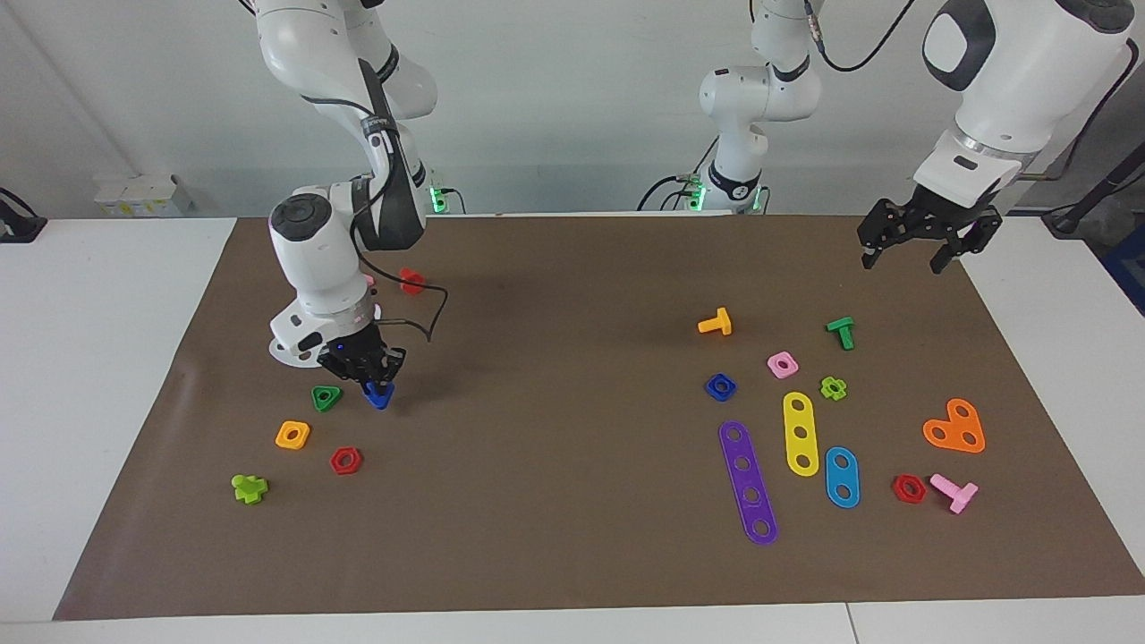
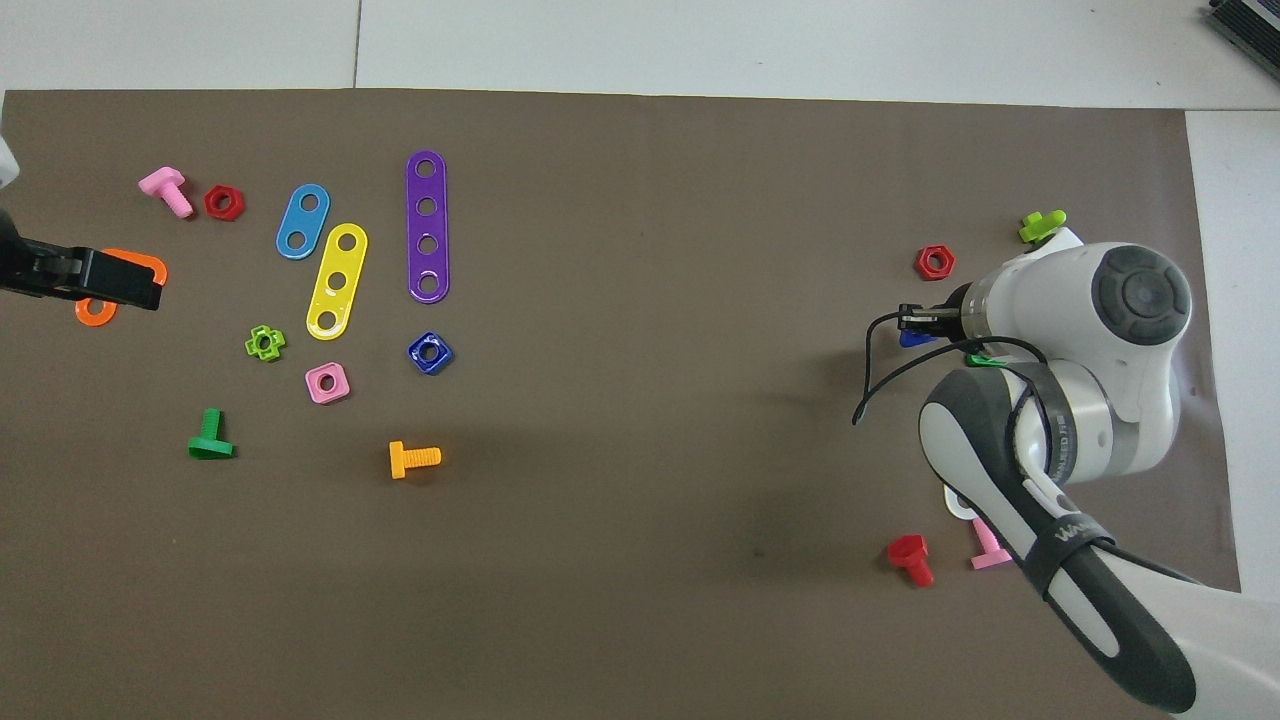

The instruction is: Unscrew and place screws in storage area

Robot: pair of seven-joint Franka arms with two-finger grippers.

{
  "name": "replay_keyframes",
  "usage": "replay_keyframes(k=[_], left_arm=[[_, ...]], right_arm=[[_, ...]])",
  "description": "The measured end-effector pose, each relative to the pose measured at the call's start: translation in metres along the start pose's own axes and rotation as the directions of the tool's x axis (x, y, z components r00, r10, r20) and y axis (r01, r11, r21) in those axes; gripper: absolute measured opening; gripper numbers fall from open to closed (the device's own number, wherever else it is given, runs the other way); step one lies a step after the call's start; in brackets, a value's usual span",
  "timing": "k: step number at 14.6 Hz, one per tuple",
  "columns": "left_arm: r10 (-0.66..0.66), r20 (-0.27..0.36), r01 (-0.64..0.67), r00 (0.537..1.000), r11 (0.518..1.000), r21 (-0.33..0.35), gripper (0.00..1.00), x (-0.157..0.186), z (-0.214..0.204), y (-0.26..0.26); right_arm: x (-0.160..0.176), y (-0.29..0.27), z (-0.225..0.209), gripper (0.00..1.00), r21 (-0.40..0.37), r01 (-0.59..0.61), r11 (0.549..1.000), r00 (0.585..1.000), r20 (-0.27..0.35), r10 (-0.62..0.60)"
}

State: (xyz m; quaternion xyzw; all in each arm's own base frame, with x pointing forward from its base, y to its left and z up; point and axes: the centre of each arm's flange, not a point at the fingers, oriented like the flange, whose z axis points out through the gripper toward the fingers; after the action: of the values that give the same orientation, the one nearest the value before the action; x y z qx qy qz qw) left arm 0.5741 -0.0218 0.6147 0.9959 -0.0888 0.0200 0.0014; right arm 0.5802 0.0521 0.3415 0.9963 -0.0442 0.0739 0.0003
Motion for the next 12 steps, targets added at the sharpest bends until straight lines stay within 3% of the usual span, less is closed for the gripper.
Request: replay_keyframes(k=[6,7,12], left_arm=[[-0.015,0.01,0.015,1.0,1.0,-0.001,1.0,-0.003,0.004,-0.009],[-0.016,0.021,0.016,1.0,1.0,-0.003,1.0,-0.006,0.008,-0.009],[-0.007,0.06,0.008,0.998,1.0,-0.012,1.0,-0.022,0.023,-0.004]], right_arm=[[-0.027,0.002,0.026,0.19,0.008,0.005,1.0,1.0,-0.02,-0.005],[-0.028,0.002,0.028,0.24,0.008,0.004,1.0,1.0,-0.018,-0.004],[-0.014,0.004,0.008,0.76,0.006,-0.003,1.0,1.0,-0.03,0.004]])
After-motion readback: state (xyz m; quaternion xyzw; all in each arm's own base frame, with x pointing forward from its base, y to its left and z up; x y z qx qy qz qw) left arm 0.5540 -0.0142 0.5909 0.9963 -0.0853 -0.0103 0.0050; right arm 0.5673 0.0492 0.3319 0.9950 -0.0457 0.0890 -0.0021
